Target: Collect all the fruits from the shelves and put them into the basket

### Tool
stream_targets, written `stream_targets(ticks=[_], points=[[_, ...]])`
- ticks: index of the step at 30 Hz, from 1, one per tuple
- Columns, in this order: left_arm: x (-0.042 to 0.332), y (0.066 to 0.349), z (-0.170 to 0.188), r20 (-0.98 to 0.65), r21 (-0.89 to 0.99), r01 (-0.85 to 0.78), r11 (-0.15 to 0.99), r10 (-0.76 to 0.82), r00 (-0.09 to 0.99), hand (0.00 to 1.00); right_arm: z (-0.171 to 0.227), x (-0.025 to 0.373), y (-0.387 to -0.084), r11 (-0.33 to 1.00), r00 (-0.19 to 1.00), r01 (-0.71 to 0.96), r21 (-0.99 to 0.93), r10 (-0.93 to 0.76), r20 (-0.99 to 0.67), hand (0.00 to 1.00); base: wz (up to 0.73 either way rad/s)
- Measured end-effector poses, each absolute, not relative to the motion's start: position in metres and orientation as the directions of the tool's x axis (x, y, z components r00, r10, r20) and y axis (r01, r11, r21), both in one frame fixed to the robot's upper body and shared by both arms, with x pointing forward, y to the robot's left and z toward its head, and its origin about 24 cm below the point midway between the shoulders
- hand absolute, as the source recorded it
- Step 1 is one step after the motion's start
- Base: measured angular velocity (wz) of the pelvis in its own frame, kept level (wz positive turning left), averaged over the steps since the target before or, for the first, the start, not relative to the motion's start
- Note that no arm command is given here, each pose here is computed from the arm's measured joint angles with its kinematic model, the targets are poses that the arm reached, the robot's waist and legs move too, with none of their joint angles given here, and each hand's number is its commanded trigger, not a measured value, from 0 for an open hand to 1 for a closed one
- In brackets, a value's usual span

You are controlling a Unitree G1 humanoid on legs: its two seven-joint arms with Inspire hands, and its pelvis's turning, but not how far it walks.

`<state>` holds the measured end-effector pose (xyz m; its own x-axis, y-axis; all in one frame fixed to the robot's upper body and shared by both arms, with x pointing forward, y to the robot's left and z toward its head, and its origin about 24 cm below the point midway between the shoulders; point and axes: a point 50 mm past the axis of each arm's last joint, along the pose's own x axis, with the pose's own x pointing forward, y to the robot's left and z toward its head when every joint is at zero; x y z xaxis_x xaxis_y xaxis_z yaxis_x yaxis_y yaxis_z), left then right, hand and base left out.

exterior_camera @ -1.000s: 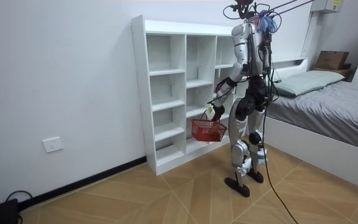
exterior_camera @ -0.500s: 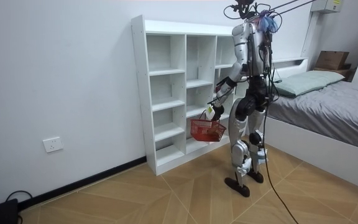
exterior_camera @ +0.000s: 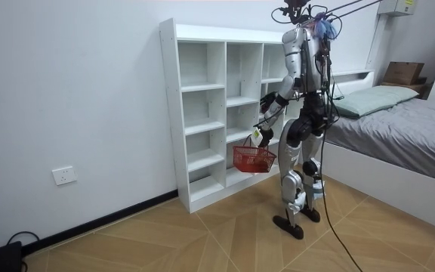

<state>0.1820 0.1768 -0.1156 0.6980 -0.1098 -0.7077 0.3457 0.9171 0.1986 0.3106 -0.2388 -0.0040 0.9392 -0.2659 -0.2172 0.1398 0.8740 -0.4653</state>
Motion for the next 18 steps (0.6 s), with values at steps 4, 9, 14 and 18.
stream_targets(ticks=[4,9,14,18], points=[[0.1850,0.1740,-0.1157,-0.710,0.200,0.361,0.911,-0.119,0.694,1.00,-0.0066,0.3096,-0.2363,0.873,0.940,0.124,-0.471,-0.256,-0.226,0.00,0.00],[0.1851,0.1725,-0.1163,-0.713,0.200,0.372,0.906,-0.126,0.690,1.00,-0.0066,0.3095,-0.2364,0.873,0.940,0.124,-0.471,-0.256,-0.226,0.00,0.00],[0.1850,0.1720,-0.1164,-0.713,0.200,0.374,0.906,-0.128,0.689,1.00,-0.0066,0.3095,-0.2364,0.873,0.940,0.124,-0.471,-0.256,-0.227,0.00,0.00],[0.1850,0.1720,-0.1164,-0.713,0.199,0.374,0.906,-0.128,0.689,1.00,-0.0081,0.3087,-0.2369,0.873,0.938,0.123,-0.473,-0.258,-0.233,0.00,0.00]])
